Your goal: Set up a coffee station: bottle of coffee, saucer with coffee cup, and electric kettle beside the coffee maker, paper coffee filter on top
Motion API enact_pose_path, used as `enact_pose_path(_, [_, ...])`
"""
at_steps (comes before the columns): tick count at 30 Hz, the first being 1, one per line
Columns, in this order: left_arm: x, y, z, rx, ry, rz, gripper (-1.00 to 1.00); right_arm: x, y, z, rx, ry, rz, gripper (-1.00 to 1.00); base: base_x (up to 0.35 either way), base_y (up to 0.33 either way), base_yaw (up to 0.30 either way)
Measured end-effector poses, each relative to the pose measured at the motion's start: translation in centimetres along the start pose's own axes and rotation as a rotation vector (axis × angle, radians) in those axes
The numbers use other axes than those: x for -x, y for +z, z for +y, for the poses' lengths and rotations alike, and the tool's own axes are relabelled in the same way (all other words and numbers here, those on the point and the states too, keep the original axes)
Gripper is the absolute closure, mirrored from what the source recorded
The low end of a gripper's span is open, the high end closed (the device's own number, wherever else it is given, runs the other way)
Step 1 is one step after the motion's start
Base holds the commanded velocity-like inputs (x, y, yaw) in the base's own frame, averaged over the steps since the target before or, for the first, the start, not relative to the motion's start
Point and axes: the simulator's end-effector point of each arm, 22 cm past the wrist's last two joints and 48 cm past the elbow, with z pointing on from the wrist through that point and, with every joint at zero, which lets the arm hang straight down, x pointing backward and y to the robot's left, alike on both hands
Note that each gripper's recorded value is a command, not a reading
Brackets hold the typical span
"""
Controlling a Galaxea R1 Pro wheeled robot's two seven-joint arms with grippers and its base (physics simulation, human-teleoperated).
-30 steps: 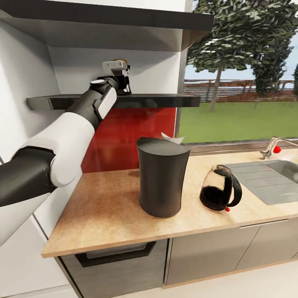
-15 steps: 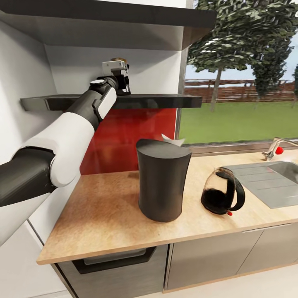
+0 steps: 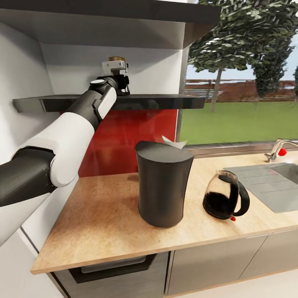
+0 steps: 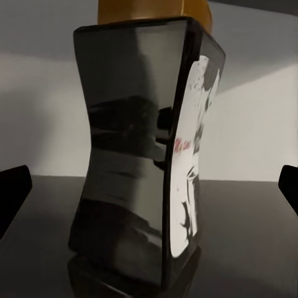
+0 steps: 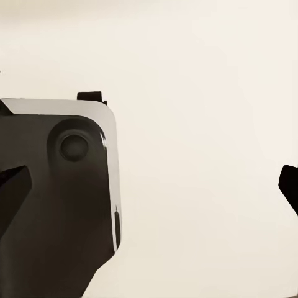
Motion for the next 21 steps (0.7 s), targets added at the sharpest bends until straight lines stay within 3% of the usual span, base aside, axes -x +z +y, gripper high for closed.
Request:
enact_pose_path(11, [0.3,-0.02,0.05,0.002,0.007,-0.007,-1.0,0.02,0.0,0.02,0.001,0.0,0.0,-1.0,0.009,0.0,0.0])
enact_pose_path(21, [0.64,-0.07,0.03,0.001,0.007,-0.015,-1.0,0.0,0.0,0.05,0.001,0.0,0.0,-1.0,0.115,0.0,0.0])
